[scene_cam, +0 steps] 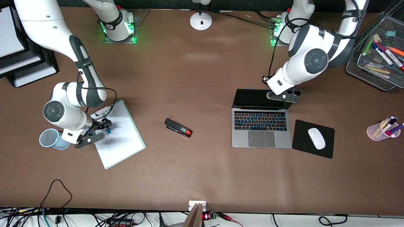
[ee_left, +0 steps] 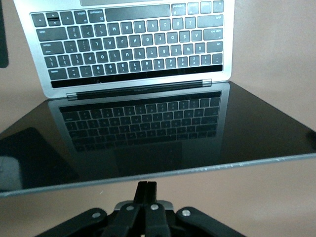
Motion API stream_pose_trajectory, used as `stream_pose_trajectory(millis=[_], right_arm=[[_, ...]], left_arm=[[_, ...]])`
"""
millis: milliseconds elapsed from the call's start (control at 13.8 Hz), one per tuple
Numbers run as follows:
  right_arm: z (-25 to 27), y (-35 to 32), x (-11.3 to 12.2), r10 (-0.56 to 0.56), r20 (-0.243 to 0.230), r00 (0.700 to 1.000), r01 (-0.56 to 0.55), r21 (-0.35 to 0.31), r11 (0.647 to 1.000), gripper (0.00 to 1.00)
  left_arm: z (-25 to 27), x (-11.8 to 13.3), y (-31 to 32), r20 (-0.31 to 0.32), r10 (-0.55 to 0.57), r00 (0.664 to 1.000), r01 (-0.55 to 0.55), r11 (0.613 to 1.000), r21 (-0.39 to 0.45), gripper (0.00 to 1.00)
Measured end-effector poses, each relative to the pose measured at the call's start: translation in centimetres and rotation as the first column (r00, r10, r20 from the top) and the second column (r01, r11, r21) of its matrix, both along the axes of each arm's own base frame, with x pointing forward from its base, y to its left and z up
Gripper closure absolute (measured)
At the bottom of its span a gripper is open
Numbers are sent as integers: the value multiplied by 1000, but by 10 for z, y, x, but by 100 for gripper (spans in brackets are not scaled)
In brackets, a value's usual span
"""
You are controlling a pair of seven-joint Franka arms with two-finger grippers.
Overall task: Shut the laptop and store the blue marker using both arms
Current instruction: 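Grasp the blue marker with the right gripper while the left gripper pushes the lid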
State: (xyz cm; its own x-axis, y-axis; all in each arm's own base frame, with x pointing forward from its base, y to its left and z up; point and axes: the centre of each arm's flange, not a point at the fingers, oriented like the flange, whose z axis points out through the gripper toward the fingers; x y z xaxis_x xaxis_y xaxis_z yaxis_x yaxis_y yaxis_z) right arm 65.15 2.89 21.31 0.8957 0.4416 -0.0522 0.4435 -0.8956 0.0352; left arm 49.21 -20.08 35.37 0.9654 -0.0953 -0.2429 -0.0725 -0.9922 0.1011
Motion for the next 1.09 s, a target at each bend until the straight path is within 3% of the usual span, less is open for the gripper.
stream_pose_trajectory(millis=[218,363,435,508,1089], right_arm=[[-11,0,-2,13,-18,1000,-13,-1,1000,16],[-14,0,-2,14,-20,1000,-14,-1,1000,33],[-14,0,-2,14,-19,1000,-14,-1,1000,34],[-14,0,-2,15,-20,1000,-15,-1,1000,41],[-16,11,-4,31,-24,999,-31,5,1000,44]], left_arm=[[-4,-1,1,10,5,1000,-5,1000,-1,99],[-1,3,0,41,10,999,-10,1000,-10,99],[0,5,0,57,13,998,-13,1000,-15,99],[1,7,-1,76,17,997,-15,1000,-20,99],[9,30,3,252,27,967,-17,999,-41,99]])
